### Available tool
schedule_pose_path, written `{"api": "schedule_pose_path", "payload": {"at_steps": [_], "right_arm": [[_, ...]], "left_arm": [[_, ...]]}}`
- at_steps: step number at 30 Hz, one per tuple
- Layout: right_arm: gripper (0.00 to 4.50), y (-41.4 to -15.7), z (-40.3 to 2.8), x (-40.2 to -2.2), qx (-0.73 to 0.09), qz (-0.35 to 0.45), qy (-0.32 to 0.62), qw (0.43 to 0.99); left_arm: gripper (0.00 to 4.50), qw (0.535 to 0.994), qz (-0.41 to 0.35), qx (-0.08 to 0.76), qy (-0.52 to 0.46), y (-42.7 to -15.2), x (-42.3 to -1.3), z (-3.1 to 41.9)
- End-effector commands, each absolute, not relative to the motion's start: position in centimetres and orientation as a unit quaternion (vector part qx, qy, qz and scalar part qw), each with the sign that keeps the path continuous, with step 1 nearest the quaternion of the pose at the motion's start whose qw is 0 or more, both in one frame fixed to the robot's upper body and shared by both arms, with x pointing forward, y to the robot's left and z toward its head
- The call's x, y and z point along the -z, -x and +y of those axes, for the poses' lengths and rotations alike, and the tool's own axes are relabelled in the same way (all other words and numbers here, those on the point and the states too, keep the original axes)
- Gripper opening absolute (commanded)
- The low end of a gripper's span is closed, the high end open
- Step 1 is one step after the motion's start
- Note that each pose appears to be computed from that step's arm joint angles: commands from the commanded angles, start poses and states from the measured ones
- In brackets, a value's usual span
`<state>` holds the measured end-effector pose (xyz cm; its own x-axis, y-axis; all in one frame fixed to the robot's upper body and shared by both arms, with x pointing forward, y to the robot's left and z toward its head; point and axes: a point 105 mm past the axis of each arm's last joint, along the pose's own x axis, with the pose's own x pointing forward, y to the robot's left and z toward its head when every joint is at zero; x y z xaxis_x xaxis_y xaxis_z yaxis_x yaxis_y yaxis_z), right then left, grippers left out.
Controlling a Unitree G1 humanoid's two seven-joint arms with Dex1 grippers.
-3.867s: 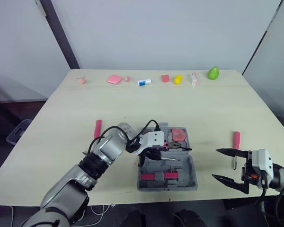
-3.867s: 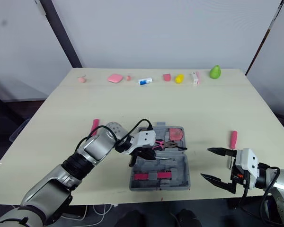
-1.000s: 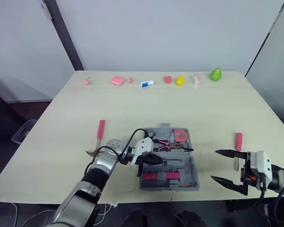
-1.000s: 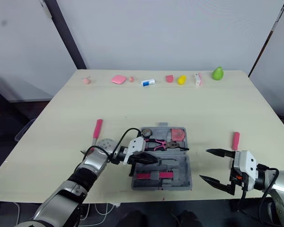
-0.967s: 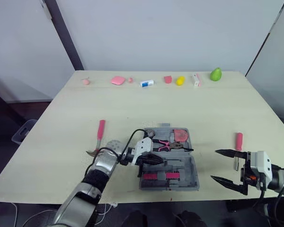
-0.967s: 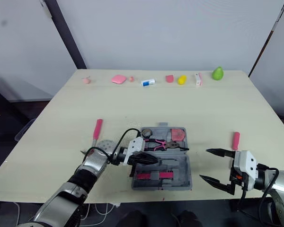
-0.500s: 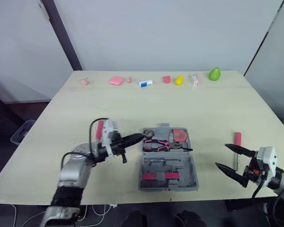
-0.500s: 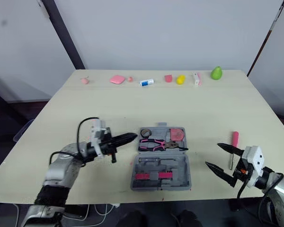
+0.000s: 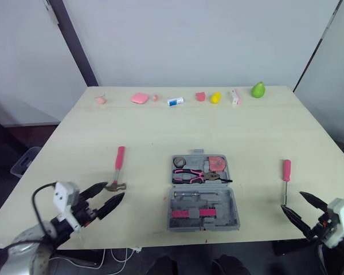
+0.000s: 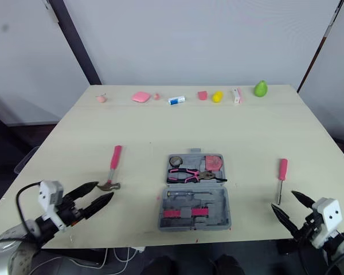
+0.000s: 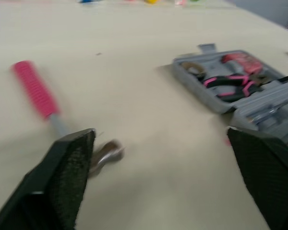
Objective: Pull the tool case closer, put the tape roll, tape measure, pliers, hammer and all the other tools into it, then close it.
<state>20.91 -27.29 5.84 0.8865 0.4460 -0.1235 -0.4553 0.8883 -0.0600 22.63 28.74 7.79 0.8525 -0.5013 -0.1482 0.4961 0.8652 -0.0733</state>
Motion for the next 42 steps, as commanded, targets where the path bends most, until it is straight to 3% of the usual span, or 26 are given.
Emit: {"api": "schedule_pose_path", "payload": {"at_steps": [1,7,12,18,24,28,33,42], "right_arm": [[4.50,-19.6,-28.5,-6.6,-0.193,0.040,0.058,0.979],[4.50,-18.6,-30.1,-5.7,-0.136,0.046,0.049,0.988],[4.50,-18.3,-30.2,-5.3,-0.134,0.052,0.048,0.988],[4.50,-20.2,-28.3,-6.7,-0.190,0.023,0.061,0.980],[4.50,-21.5,-25.1,-8.8,-0.298,-0.004,0.077,0.952],[4.50,-22.3,-22.5,-11.0,-0.393,-0.033,0.081,0.916],[4.50,-22.6,-20.2,-12.9,-0.482,-0.041,0.081,0.871],[4.50,-23.3,-18.9,-13.3,-0.509,-0.051,0.091,0.854]], "left_arm": [[4.48,0.972,0.081,0.218,-0.014,-20.5,-8.1,30.8],[4.48,0.980,0.085,0.182,-0.003,-18.5,-7.4,31.0],[4.48,0.980,0.086,0.182,0.002,-18.4,-7.0,30.2],[4.48,0.985,0.061,0.159,-0.017,-21.2,-7.6,29.5],[4.48,0.995,0.049,0.090,-0.022,-24.7,-8.4,29.7],[4.48,0.997,0.053,0.036,-0.034,-27.6,-9.0,30.2],[4.48,0.998,0.065,-0.004,-0.019,-29.4,-9.2,30.1],[4.48,0.991,0.110,-0.074,-0.013,-32.3,-7.8,28.1]]}}
